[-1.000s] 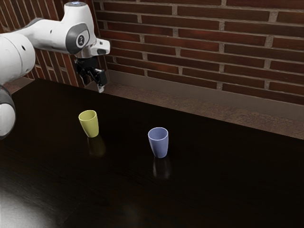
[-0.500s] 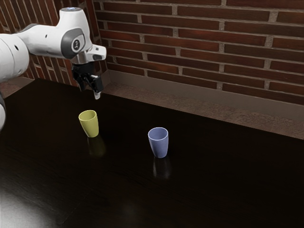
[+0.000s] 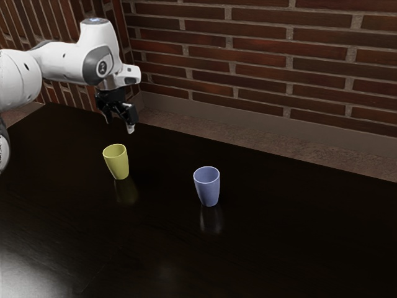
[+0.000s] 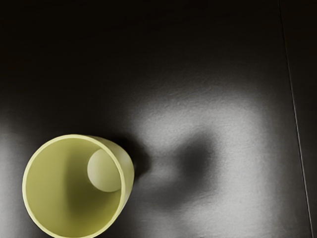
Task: Place the left cup onto the right cup
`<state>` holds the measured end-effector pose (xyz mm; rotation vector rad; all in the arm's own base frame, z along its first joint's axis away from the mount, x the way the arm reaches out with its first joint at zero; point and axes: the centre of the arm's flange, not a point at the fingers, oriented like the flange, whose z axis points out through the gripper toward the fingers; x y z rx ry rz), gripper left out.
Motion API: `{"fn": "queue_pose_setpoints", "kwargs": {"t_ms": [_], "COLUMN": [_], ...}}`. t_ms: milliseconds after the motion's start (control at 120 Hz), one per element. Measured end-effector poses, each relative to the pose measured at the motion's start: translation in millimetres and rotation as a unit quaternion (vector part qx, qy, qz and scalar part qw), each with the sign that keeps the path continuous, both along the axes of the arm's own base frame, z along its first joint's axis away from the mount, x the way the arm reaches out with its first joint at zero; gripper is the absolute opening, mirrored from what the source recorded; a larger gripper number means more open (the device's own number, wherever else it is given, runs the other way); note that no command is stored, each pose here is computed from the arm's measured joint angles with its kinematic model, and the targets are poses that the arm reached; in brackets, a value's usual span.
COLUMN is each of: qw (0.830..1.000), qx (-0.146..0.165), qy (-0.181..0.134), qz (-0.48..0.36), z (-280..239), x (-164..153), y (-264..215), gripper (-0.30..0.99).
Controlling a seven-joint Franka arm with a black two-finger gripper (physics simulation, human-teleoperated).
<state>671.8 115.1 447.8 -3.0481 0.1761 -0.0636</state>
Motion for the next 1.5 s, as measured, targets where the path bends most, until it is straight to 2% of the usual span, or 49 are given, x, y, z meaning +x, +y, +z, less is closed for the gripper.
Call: {"fn": "queue_pose_setpoints", "kwargs": {"t_ms": [133, 475, 908, 1233, 1500], "qw": [1.000, 0.999, 0.998, 0.998, 0.998], "qx": [-0.003, -0.004, -0.003, -0.011, -0.026], "qy": [0.006, -0.011, -0.025, -0.023, -0.010], "qz": [0.011, 0.038, 0.051, 0.050, 0.060], "z": [-21.2, -47.8, -47.0, -55.6, -69.2], "x": [-2.7, 5.6, 4.5, 4.9, -17.3], "y": [0.8, 21.3, 43.1, 43.6, 47.5], "gripper": [0.69, 0.69, 0.69, 0.69, 0.69]}}
